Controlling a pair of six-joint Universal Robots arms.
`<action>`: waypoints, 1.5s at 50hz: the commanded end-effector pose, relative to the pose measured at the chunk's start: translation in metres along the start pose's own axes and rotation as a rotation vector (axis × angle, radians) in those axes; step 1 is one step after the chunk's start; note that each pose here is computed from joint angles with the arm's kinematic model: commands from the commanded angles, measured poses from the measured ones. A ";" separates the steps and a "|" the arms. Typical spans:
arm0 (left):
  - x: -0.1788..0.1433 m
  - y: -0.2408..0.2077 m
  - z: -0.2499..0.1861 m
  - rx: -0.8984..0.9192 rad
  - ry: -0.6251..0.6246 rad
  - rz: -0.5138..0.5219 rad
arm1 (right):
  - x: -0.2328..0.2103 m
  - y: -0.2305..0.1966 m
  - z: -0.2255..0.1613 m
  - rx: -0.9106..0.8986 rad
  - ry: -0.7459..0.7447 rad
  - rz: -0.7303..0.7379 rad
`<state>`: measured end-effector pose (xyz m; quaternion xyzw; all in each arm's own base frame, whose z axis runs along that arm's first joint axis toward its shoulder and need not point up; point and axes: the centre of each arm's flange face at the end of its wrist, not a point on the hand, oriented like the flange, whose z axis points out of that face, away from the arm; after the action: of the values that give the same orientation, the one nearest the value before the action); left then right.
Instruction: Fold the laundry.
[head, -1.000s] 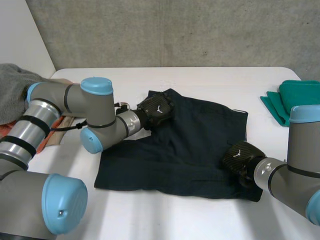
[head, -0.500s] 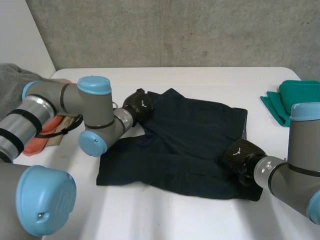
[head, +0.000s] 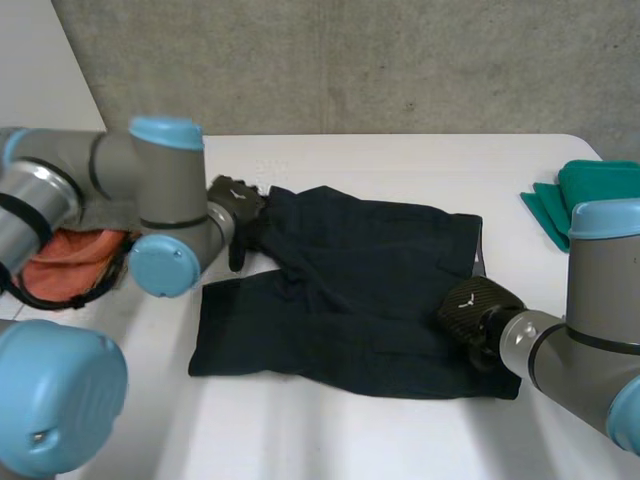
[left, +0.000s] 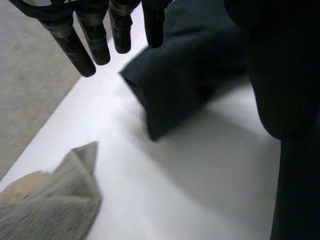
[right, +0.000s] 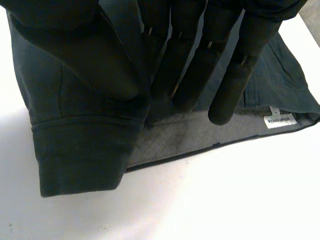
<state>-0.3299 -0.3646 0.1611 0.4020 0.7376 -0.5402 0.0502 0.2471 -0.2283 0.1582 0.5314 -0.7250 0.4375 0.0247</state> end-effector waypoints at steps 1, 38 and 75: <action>-0.036 -0.019 -0.043 -0.007 -0.033 -0.125 | -0.001 -0.009 -0.002 0.023 -0.001 0.022; 0.021 0.037 -0.132 -0.183 0.236 -0.087 | 0.009 -0.010 -0.031 -0.008 -0.011 0.107; -0.010 -0.060 -0.036 0.324 -0.105 -0.037 | 0.090 -0.029 0.044 0.162 0.396 0.094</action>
<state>-0.3148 -0.2931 0.2309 0.3979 0.6949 -0.5989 0.0109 0.2411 -0.2885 0.2020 0.4379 -0.7353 0.5143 0.0552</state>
